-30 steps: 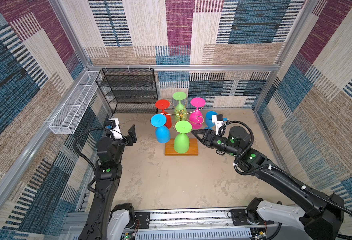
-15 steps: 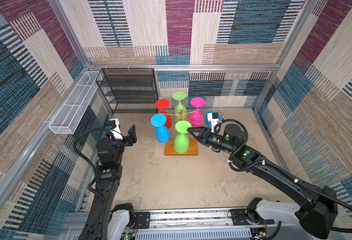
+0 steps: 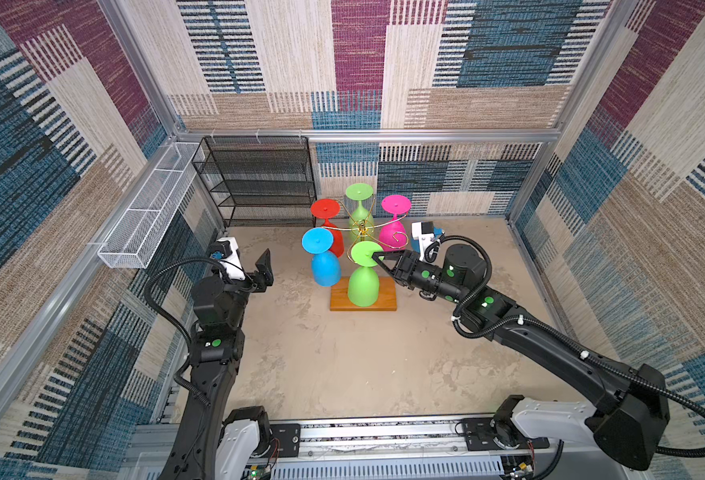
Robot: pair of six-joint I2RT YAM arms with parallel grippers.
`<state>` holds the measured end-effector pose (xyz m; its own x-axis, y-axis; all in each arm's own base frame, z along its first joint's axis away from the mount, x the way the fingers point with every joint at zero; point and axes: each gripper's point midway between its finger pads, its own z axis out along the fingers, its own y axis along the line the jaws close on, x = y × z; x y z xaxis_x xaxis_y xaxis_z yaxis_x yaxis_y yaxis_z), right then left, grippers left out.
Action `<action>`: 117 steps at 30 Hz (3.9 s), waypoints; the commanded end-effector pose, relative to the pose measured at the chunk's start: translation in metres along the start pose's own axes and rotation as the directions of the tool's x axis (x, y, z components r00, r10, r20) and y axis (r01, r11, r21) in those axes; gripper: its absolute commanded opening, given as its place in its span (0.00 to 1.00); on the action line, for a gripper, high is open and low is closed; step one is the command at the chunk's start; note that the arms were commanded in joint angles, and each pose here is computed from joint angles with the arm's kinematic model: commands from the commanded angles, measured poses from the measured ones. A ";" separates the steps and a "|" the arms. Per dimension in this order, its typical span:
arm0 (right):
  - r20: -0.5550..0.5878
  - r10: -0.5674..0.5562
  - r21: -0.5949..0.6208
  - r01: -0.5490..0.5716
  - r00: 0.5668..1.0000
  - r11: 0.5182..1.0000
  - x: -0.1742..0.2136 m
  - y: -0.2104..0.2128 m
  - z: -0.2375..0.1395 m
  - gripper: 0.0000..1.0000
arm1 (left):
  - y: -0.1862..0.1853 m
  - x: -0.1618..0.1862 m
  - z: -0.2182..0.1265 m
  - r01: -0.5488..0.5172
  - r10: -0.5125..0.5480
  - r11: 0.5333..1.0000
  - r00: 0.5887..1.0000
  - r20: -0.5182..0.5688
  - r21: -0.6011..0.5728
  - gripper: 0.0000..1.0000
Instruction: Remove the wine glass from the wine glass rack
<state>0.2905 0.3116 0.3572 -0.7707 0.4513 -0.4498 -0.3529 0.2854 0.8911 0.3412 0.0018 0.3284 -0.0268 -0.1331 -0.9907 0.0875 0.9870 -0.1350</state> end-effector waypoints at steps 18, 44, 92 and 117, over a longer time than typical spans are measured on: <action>0.010 0.044 -0.073 -0.043 0.999 0.996 -0.001 0.015 -0.005 0.06 | -0.004 -0.007 -0.001 0.012 -0.013 1.000 0.999 0.031 0.025 0.82; -0.018 0.036 -0.117 -0.038 0.999 0.992 -0.004 0.038 -0.008 0.00 | -0.005 -0.009 -0.002 0.015 -0.016 0.999 0.999 0.037 0.028 0.82; 0.010 0.005 -0.077 -0.004 1.000 0.997 -0.014 0.034 0.012 0.00 | -0.005 -0.010 -0.003 0.006 -0.007 1.000 0.999 0.040 0.025 0.82; 0.008 -0.063 0.075 0.062 0.998 0.995 -0.013 0.027 -0.008 0.00 | -0.005 -0.008 -0.002 0.008 -0.009 1.000 0.999 0.036 0.025 0.82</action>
<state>0.2851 0.3067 0.3829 -0.7575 0.4425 -0.4800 -0.3385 0.3624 0.8684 0.3385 -0.0024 0.3311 -0.0190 -0.1525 -0.9881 0.1111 0.9819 -0.1537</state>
